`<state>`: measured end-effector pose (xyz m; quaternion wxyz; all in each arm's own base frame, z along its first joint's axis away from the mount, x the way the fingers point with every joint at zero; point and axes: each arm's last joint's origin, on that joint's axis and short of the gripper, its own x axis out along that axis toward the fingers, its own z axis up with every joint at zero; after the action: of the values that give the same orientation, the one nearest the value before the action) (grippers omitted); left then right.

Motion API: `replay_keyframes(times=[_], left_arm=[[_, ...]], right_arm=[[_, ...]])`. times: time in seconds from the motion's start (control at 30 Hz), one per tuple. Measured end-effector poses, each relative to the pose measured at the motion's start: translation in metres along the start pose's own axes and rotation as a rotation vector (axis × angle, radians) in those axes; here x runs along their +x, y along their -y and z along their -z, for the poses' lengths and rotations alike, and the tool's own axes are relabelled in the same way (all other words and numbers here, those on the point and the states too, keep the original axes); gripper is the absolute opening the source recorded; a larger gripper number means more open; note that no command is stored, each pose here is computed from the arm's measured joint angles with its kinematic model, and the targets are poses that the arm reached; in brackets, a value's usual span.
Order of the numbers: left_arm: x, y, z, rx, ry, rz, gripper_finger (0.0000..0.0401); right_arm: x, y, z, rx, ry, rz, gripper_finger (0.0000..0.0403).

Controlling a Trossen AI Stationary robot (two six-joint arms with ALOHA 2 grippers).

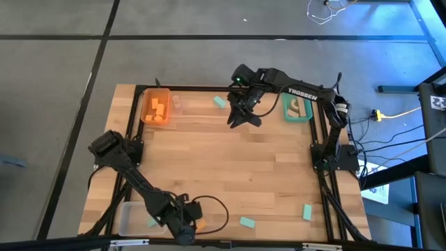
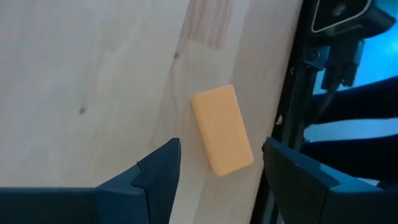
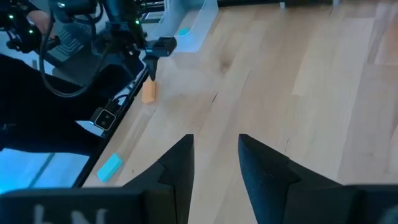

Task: Sort & place blocks by color
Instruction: Put the orange block into the orange bin

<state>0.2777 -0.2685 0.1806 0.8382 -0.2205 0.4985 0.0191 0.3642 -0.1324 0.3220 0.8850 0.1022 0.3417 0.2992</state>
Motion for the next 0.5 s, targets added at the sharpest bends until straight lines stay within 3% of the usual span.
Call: replay_keyframes(times=[0.17,0.5], left_arm=[[0.019,0.002,0.004,-0.041,0.025,0.004,0.0217],[0.024,0.002,0.003,-0.07,0.079,-0.011,0.0217]], right_arm=[[-0.003,-0.004,-0.002,-0.034,0.004,0.006,0.0126],[-0.008,-0.009,-0.004,-0.05,0.008,0.02,0.0126]])
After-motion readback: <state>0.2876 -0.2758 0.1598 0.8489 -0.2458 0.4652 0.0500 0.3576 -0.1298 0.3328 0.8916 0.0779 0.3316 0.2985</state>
